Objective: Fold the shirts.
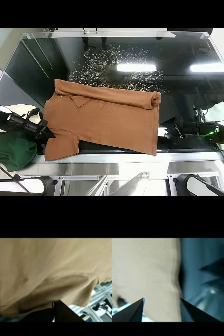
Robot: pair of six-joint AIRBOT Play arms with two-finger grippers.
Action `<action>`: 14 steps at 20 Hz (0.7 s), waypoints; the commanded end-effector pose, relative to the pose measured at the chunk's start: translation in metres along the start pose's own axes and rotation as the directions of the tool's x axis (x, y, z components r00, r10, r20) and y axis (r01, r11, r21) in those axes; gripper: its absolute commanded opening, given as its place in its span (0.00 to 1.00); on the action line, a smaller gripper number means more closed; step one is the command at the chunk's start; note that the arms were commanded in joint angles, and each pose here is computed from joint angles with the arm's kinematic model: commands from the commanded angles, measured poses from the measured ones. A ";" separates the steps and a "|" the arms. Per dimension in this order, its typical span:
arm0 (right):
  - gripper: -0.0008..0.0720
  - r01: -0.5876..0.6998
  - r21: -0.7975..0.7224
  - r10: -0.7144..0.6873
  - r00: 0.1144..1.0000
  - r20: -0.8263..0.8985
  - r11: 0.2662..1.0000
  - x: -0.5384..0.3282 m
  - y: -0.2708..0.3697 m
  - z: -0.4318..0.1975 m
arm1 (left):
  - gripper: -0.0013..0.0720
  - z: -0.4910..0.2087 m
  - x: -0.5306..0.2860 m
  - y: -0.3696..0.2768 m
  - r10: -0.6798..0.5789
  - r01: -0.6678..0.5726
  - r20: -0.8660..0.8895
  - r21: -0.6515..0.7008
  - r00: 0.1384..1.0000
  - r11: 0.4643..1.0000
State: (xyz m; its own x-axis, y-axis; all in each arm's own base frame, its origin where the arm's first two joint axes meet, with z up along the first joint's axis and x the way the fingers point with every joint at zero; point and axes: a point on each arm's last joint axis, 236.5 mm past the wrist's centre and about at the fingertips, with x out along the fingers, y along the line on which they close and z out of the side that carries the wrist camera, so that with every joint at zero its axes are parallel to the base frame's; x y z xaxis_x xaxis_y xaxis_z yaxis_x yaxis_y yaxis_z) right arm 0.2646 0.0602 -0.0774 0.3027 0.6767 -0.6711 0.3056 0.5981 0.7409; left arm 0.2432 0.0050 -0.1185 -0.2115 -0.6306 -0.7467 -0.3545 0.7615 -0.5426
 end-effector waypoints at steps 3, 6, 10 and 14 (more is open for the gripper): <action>0.84 0.158 0.160 -0.147 0.986 -0.081 0.974 0.009 -0.041 -0.030 | 0.04 0.006 -0.014 -0.012 -0.018 0.018 0.005 0.043 1.000 0.999; 0.82 0.136 0.216 -0.108 0.985 -0.137 0.967 0.034 -0.036 -0.064 | 0.04 0.004 -0.014 -0.013 -0.024 0.025 -0.007 0.046 1.000 0.999; 0.63 0.130 0.189 -0.090 0.974 -0.209 0.973 0.059 -0.023 -0.099 | 0.04 0.000 -0.014 -0.015 -0.030 0.031 -0.021 0.046 0.999 0.998; 0.60 0.116 0.140 -0.080 0.968 -0.237 0.983 0.068 -0.012 -0.110 | 0.04 -0.001 -0.014 -0.015 -0.033 0.034 -0.027 0.050 0.999 0.998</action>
State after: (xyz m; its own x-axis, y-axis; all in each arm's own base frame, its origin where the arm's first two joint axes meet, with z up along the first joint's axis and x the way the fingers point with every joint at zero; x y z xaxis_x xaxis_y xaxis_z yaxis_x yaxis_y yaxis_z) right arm 0.1933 0.1405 -0.1203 0.0972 0.7293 -0.6773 0.5041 0.5507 0.6653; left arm 0.2519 0.0033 -0.1006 -0.2178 -0.6552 -0.7234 -0.3169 0.7485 -0.5825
